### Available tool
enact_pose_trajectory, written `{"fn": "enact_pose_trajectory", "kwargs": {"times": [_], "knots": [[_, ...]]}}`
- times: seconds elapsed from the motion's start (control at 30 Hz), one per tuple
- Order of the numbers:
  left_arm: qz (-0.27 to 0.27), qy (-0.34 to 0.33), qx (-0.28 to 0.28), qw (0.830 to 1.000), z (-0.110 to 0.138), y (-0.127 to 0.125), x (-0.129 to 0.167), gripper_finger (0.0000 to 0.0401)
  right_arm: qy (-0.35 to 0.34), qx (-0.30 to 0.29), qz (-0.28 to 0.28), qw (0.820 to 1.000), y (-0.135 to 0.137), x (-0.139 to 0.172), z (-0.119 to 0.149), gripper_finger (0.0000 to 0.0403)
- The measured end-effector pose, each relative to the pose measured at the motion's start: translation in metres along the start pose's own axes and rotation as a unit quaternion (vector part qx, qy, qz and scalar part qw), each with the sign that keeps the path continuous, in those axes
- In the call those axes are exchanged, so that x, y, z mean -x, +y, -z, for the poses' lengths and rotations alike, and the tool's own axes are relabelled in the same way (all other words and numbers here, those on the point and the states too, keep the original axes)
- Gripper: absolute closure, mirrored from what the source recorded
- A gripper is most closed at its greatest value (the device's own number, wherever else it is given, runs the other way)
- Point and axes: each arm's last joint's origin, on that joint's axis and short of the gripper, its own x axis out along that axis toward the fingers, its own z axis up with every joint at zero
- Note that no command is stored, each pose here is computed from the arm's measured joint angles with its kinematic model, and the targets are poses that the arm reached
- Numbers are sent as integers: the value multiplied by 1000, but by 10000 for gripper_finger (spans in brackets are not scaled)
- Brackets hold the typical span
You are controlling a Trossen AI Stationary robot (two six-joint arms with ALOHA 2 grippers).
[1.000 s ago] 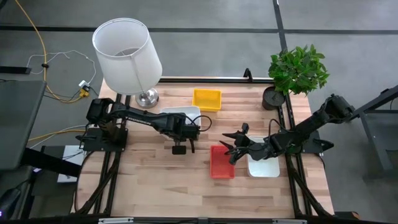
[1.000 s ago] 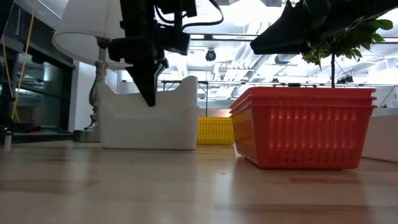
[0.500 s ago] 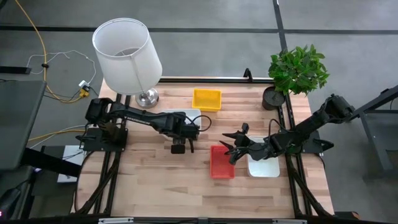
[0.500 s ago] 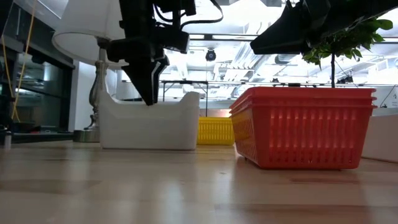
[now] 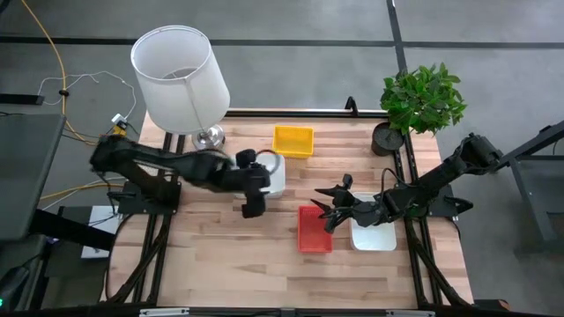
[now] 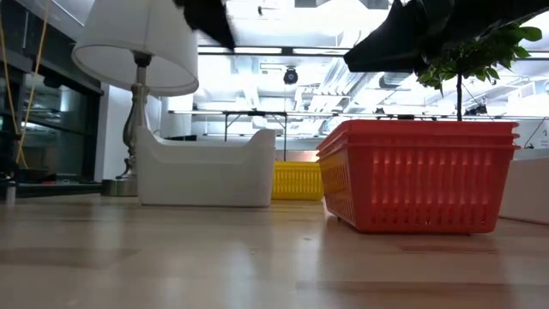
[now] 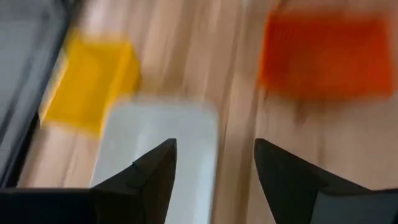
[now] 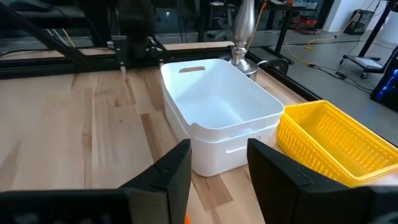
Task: Stack baskets by color
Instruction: Stack the bottom white bin on the top white bin
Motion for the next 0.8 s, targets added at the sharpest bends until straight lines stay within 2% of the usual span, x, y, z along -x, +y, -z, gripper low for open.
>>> {"fn": "enact_pose_trajectory", "kwargs": {"times": [0.1,0.17,0.33,0.4,0.5,0.53,0.63,0.73,0.8], "knots": [[6,-96,18,995,14,-6,22,198,-10,-13,-3,1000,1,0,-3,260],[23,-170,35,984,26,-14,32,198,-15,-27,-4,1000,1,0,-4,260],[67,-295,63,951,73,-31,35,197,-6,-81,-12,997,5,0,-16,260],[93,-343,82,931,87,-38,31,197,27,-92,-16,995,9,2,-27,260],[111,-378,98,914,112,-45,22,197,120,-110,11,987,10,7,-44,260],[118,-390,107,907,117,-47,20,197,157,-114,30,981,7,12,-47,260],[116,-400,119,901,133,-50,11,197,254,-149,92,951,3,21,-55,260],[118,-397,128,901,139,-51,9,197,353,-177,147,907,3,27,-51,260],[121,-396,133,901,139,-52,8,197,424,-189,171,869,5,28,-42,260]]}}
